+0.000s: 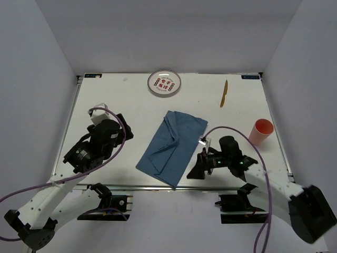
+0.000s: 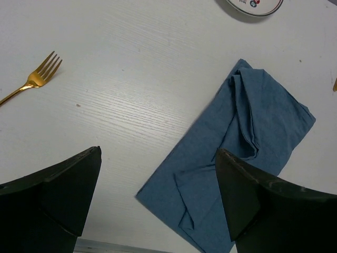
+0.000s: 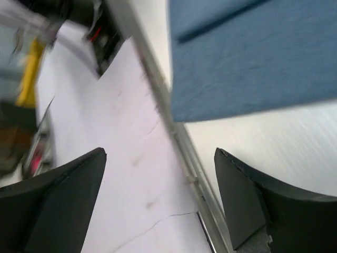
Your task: Set the dinner table for one person
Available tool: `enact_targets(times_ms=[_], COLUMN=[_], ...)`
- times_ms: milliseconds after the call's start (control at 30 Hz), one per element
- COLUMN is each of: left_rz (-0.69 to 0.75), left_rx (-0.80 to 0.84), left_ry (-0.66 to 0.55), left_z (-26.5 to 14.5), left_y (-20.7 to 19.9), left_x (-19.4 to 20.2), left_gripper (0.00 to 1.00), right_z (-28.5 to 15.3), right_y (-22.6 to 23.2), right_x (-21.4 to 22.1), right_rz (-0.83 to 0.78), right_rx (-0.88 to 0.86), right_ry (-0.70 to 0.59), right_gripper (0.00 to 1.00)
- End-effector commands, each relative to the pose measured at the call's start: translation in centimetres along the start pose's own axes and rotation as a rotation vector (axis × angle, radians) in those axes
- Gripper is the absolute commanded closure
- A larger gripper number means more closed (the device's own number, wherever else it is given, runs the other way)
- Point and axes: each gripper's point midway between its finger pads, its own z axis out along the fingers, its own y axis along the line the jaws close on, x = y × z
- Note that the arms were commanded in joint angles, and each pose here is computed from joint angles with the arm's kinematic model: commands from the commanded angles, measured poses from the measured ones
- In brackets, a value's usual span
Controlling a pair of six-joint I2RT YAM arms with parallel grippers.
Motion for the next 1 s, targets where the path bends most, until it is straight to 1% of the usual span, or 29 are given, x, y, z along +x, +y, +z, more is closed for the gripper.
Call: enact_targets(times_ms=[0,100,133,167,200,233,267,300,333,367,400,433,467,533,567,600,633,667,700,733,767,800,833,867,900,933,967], left_rz=[-0.055,-0.081,-0.100,-0.100,-0.105,-0.127,-0.124,-0.134,-0.153,-0.157,-0.166,-0.171,-0.173,-0.156,-0.149,-0.121,-0.107,-0.098,-0.083,-0.065,-0.059,-0.058,-0.039,-0.034,-0.024,-0.020,-0.006], left_rx=[-0.039,-0.051,-0.054,-0.055,-0.068,-0.077,-0.095,-0.107,-0.124,-0.129,-0.125,-0.113,-0.103,-0.066,-0.056,-0.036,-0.028,-0.023,-0.016,-0.026,-0.030,-0.026,-0.049,-0.051,-0.056,-0.042,-0.051], left_ry=[0.007,0.073,0.089,0.119,0.134,0.141,0.152,0.144,0.136,0.138,0.129,0.122,0.120,0.141,0.155,0.189,0.206,0.226,0.256,0.282,0.298,0.312,0.343,0.357,0.370,0.389,0.412], left_z=[0.6,1.6,1.8,2.0,2.2,2.2,2.1,2.1,1.8,1.7,1.5,1.4,1.4,2.0,2.2,2.8,3.3,3.6,3.8,4.6,4.9,5.2,5.7,5.9,6.2,6.5,6.8], left_y=[0.1,-0.4,-0.5,-0.6,-0.5,-0.4,0.0,0.3,0.9,1.0,1.2,1.1,1.1,0.5,0.3,-0.2,-0.4,-0.6,-0.8,-0.9,-0.9,-1.1,-0.6,-0.5,-0.4,-0.5,-0.4], left_x=[0.4,2.6,3.1,4.0,4.4,4.7,5.0,4.9,4.9,5.0,4.9,4.7,4.8,5.8,6.3,7.5,8.1,8.7,9.5,10.7,11.2,11.8,13.1,13.7,14.2,15.1,16.0], left_gripper=[0.02,0.02,0.02,0.02,0.02,0.02,0.02,0.02,0.02,0.02,0.02,0.02,0.02,0.02,0.02,0.02,0.02,0.02,0.02,0.02,0.02,0.02,0.02,0.02,0.02,0.03,0.05], right_z=[-2.0,-3.7,-3.7,-3.9,-3.4,-3.0,-3.0,-2.1,-1.3,-1.0,-0.2,0.3,1.0,1.2,2.0,2.7,3.1,4.2,5.0,5.7,6.5,7.0,7.6,8.1,8.5,9.2,9.6], right_y=[0.1,-0.9,-1.4,-1.3,-2.7,-2.9,-2.9,-4.2,-5.0,-3.8,-5.6,-6.0,-7.3,-8.8,-10.3,-10.0,-10.2,-11.7,-11.2,-11.4,-12.6,-12.4,-13.9,-14.2,-14.3,-14.6,-14.7], right_x=[-4.3,-7.0,-6.8,-7.8,-7.6,-7.7,-9.1,-9.0,-10.0,-11.0,-10.9,-11.5,-12.4,-13.5,-13.3,-15.4,-16.2,-15.2,-17.5,-17.9,-17.3,-18.8,-17.5,-18.0,-17.7,-17.8,-17.6], right_rz=[-0.089,-0.034,-0.006,-0.005,0.032,0.042,0.048,0.092,0.111,0.096,0.131,0.149,0.152,0.166,0.178,0.161,0.145,0.168,0.151,0.142,0.154,0.146,0.166,0.162,0.169,0.168,0.165], right_rx=[0.163,0.309,0.339,0.359,0.412,0.426,0.447,0.492,0.531,0.508,0.571,0.597,0.682,0.766,0.803,0.788,0.794,0.820,0.800,0.796,0.816,0.811,0.847,0.848,0.852,0.850,0.840], right_ry=[-0.232,-0.362,-0.347,-0.356,-0.322,-0.297,-0.310,-0.276,-0.261,-0.272,-0.242,-0.241,-0.234,-0.244,-0.213,-0.237,-0.233,-0.163,-0.182,-0.166,-0.125,-0.139,-0.083,-0.083,-0.056,-0.045,-0.034], right_gripper=[0.11,0.11,0.11,0.11,0.11,0.11,0.11,0.11,0.11,0.11,0.12,0.12,0.12,0.12,0.12,0.12,0.13,0.13,0.13,0.15,0.16,0.17,0.20,0.22,0.25,0.34,0.38])
